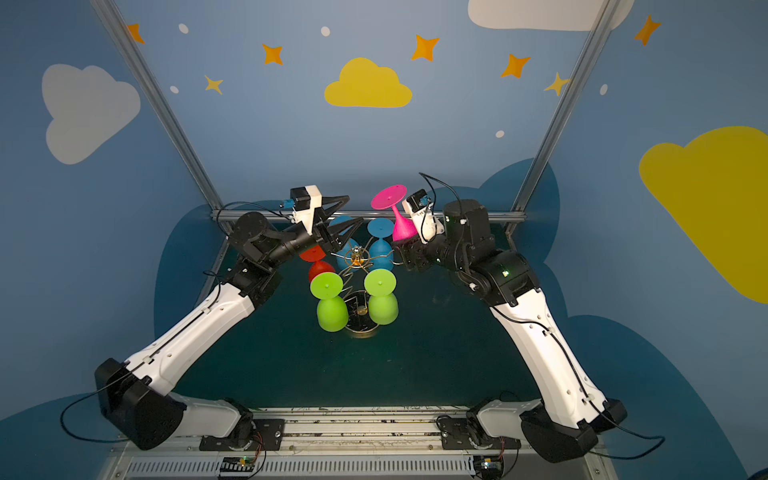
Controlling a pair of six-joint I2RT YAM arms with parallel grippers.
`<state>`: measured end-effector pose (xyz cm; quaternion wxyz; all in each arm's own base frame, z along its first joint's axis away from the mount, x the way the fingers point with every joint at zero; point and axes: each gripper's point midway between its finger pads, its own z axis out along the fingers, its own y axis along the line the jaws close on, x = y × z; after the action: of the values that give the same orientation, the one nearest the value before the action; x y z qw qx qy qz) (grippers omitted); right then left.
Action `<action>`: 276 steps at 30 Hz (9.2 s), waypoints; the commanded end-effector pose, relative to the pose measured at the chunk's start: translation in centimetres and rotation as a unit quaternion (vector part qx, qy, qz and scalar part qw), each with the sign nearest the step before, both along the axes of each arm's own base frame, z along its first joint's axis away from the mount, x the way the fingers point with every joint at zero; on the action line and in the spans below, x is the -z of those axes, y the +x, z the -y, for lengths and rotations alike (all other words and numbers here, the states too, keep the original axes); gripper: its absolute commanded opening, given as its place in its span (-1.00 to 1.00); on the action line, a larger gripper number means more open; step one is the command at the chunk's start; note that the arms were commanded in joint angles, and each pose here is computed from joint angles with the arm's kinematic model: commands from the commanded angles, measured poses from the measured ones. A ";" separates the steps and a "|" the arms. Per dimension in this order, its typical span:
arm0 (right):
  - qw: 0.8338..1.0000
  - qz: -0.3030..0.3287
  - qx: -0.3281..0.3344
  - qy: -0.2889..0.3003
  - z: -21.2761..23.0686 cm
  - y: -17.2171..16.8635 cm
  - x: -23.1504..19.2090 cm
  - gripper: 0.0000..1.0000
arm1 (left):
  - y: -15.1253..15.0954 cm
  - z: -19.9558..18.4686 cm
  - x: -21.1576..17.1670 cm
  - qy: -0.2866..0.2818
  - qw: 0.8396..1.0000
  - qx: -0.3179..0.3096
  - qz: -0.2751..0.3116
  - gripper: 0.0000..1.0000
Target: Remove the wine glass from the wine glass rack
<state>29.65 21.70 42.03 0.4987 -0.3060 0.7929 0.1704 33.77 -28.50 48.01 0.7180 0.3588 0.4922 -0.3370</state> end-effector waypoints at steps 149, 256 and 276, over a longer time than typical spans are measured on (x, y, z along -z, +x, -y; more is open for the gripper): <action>0.946 -0.021 0.323 -0.009 18.2 1.9 2.1 -1.00 | 0.5 -28.2 9.1 -0.207 0.869 -0.419 -0.163 0.97; 0.917 -0.272 -0.010 0.292 -0.5 -6.0 8.3 -0.17 | -0.7 -29.6 12.3 -0.177 0.850 -0.463 -0.178 0.99; 0.913 -0.291 -0.020 0.286 -3.5 -5.0 9.5 -0.40 | -0.8 -29.6 12.2 -0.178 0.850 -0.462 -0.177 0.99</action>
<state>24.23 24.99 31.43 0.2894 -0.1003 0.8231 0.4782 33.18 0.98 35.60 0.7397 -0.1065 0.6561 -0.1048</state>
